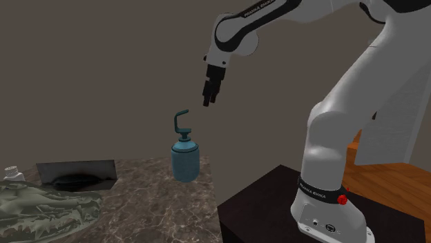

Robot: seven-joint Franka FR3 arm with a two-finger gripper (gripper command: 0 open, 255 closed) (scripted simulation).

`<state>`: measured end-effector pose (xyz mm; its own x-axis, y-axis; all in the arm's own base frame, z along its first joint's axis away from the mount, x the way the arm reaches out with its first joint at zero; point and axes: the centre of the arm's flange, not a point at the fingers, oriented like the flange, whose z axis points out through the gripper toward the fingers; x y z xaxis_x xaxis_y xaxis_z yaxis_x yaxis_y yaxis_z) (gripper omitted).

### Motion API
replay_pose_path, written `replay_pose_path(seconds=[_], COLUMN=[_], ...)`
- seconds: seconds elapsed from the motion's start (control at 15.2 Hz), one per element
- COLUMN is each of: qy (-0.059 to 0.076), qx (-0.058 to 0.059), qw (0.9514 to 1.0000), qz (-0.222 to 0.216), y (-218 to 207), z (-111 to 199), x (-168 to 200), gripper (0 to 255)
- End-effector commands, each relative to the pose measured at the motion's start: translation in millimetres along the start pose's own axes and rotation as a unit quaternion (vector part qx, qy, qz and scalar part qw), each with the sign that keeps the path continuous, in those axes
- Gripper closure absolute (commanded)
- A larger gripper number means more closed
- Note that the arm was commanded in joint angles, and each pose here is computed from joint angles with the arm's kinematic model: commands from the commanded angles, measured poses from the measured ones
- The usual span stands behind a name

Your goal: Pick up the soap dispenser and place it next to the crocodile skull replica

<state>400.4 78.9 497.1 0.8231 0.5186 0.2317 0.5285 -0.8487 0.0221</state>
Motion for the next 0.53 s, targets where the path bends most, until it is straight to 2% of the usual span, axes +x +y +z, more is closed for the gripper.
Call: replay_pose_path(seconds=[0.0,0.2,0.4,0.46], qy=[0.01,0.022,0.035,0.035], qx=[0.015,0.039,0.062,0.063], qw=[0.9985,0.991,0.9774,0.9771], qz=[-0.052,-0.126,-0.199,-0.2], y=[-9,-26,-45,-45], z=[20,48,75,76], x=[5,17,27,27], gripper=[0,0,0,0])
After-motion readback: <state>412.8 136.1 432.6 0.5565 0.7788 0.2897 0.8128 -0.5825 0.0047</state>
